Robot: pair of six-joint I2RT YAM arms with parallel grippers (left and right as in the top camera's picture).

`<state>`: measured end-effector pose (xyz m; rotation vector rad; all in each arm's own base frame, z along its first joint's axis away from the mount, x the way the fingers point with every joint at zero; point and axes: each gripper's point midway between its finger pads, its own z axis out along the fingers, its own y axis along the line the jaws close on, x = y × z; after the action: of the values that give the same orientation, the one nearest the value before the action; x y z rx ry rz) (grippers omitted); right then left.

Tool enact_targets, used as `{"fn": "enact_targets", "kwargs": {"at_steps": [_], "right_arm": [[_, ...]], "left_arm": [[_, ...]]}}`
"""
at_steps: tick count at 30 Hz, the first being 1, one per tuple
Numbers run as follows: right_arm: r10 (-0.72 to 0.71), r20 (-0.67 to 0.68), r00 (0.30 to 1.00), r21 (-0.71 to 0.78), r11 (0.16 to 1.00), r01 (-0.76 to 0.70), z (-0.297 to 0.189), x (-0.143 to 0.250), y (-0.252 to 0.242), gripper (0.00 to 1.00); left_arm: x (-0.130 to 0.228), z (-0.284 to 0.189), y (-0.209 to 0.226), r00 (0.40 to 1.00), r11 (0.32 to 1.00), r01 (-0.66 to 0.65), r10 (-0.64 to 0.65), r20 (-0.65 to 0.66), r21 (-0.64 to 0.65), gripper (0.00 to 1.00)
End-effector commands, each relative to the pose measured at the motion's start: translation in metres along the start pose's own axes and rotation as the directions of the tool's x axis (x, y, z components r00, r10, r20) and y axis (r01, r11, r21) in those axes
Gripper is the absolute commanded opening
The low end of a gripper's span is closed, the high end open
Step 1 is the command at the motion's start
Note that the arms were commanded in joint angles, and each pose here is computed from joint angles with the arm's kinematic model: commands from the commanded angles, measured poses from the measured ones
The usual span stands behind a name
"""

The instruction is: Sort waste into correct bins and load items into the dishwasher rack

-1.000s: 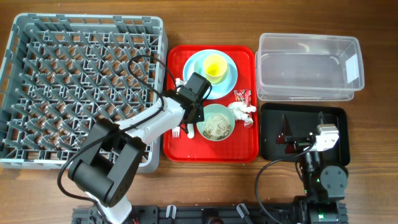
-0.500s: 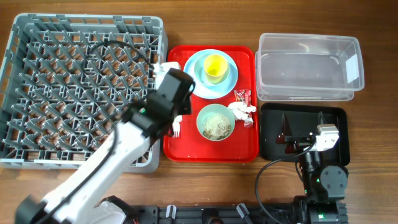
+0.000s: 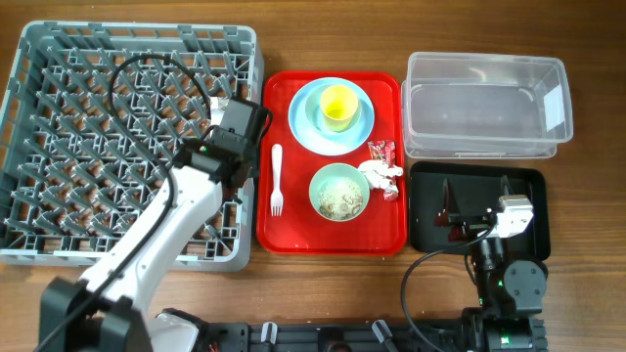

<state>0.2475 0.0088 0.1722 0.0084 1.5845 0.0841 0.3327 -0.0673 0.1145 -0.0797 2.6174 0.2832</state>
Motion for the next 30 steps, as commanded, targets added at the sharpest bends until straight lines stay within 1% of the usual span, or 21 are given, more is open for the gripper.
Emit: {"fn": "enact_targets", "kwargs": {"at_steps": [1,3,5,6,8,9,10,11,12,13,14,15,16,17,18,19,21,22,24,26,30], "right_arm": [[-0.006,0.008,1.0,0.012,1.0,0.006,0.0,-0.002,-0.002,1.0],[-0.006,0.008,1.0,0.011,1.0,0.006,0.0,-0.002,-0.002,1.0],[-0.006,0.008,1.0,0.011,1.0,0.006,0.0,-0.002,-0.002,1.0],[-0.006,0.008,1.0,0.011,1.0,0.006,0.0,-0.002,-0.002,1.0],[-0.006,0.008,1.0,0.011,1.0,0.006,0.0,-0.002,-0.002,1.0],[-0.006,0.008,1.0,0.011,1.0,0.006,0.0,-0.002,-0.002,1.0],[-0.006,0.008,1.0,0.011,1.0,0.006,0.0,-0.002,-0.002,1.0],[-0.006,0.008,1.0,0.011,1.0,0.006,0.0,-0.002,-0.002,1.0],[-0.006,0.008,1.0,0.012,1.0,0.006,0.0,-0.002,-0.002,1.0],[-0.006,0.008,1.0,0.012,1.0,0.006,0.0,-0.002,-0.002,1.0],[-0.006,0.008,1.0,0.012,1.0,0.006,0.0,-0.002,-0.002,1.0],[-0.006,0.008,1.0,0.011,1.0,0.006,0.0,-0.002,-0.002,1.0],[-0.006,0.008,1.0,0.011,1.0,0.006,0.0,-0.002,-0.002,1.0],[-0.006,0.008,1.0,0.011,1.0,0.006,0.0,-0.002,-0.002,1.0],[-0.006,0.008,1.0,0.012,1.0,0.006,0.0,-0.002,-0.002,1.0],[-0.006,0.008,1.0,0.011,1.0,0.006,0.0,-0.002,-0.002,1.0],[-0.006,0.008,1.0,0.011,1.0,0.006,0.0,-0.002,-0.002,1.0],[-0.006,0.008,1.0,0.011,1.0,0.006,0.0,-0.002,-0.002,1.0],[-0.006,0.008,1.0,0.012,1.0,0.006,0.0,-0.002,-0.002,1.0],[-0.006,0.008,1.0,0.012,1.0,0.006,0.0,-0.002,-0.002,1.0],[-0.006,0.008,1.0,0.011,1.0,0.006,0.0,-0.002,-0.002,1.0]], "left_arm": [[0.006,0.017,-0.008,0.999,1.0,-0.007,0.009,-0.047,0.026,0.18],[0.004,0.018,-0.009,0.999,1.0,-0.004,0.006,-0.041,0.031,0.19],[0.0,0.017,-0.009,1.0,1.0,-0.003,0.004,-0.026,0.03,0.26],[-0.005,0.013,-0.007,1.0,1.0,0.005,-0.004,-0.004,0.029,0.26],[-0.019,-0.008,-0.007,0.999,0.998,0.023,-0.026,0.037,0.065,0.27],[-0.023,-0.021,-0.011,0.998,0.993,0.032,-0.038,0.046,0.114,0.29],[-0.026,-0.039,-0.02,0.997,0.978,0.038,-0.051,0.056,0.206,0.42],[-0.025,-0.053,-0.029,0.997,0.956,0.038,-0.056,0.055,0.291,0.62],[-0.024,-0.067,-0.037,0.996,0.932,0.035,-0.061,0.061,0.362,0.87],[-0.024,-0.079,-0.044,0.996,0.903,0.03,-0.064,0.064,0.428,1.0],[-0.022,-0.086,-0.049,0.996,0.883,0.027,-0.061,0.058,0.468,1.0],[-0.017,-0.093,-0.06,0.998,0.848,0.021,-0.047,0.035,0.53,0.88],[-0.011,-0.094,-0.067,0.999,0.826,0.026,-0.033,0.003,0.564,0.45],[-0.007,-0.094,-0.071,1.0,0.814,0.031,-0.023,-0.021,0.58,0.31],[0.002,-0.09,-0.078,0.998,0.812,0.035,0.0,-0.059,0.583,0.29],[0.012,-0.082,-0.09,0.992,0.815,0.08,-0.009,-0.127,0.574,0.21],[0.019,-0.072,-0.105,0.988,0.831,0.088,-0.003,-0.154,0.549,0.2],[0.022,-0.063,-0.105,0.988,0.865,0.095,-0.02,-0.156,0.492,0.21],[0.027,-0.037,-0.1,0.988,0.944,0.116,-0.077,-0.137,0.31,0.23],[0.033,-0.015,-0.1,0.989,0.972,0.095,-0.067,-0.134,0.215,0.28],[0.048,0.029,-0.106,0.984,0.99,0.059,-0.036,-0.175,0.125,0.31]]}}
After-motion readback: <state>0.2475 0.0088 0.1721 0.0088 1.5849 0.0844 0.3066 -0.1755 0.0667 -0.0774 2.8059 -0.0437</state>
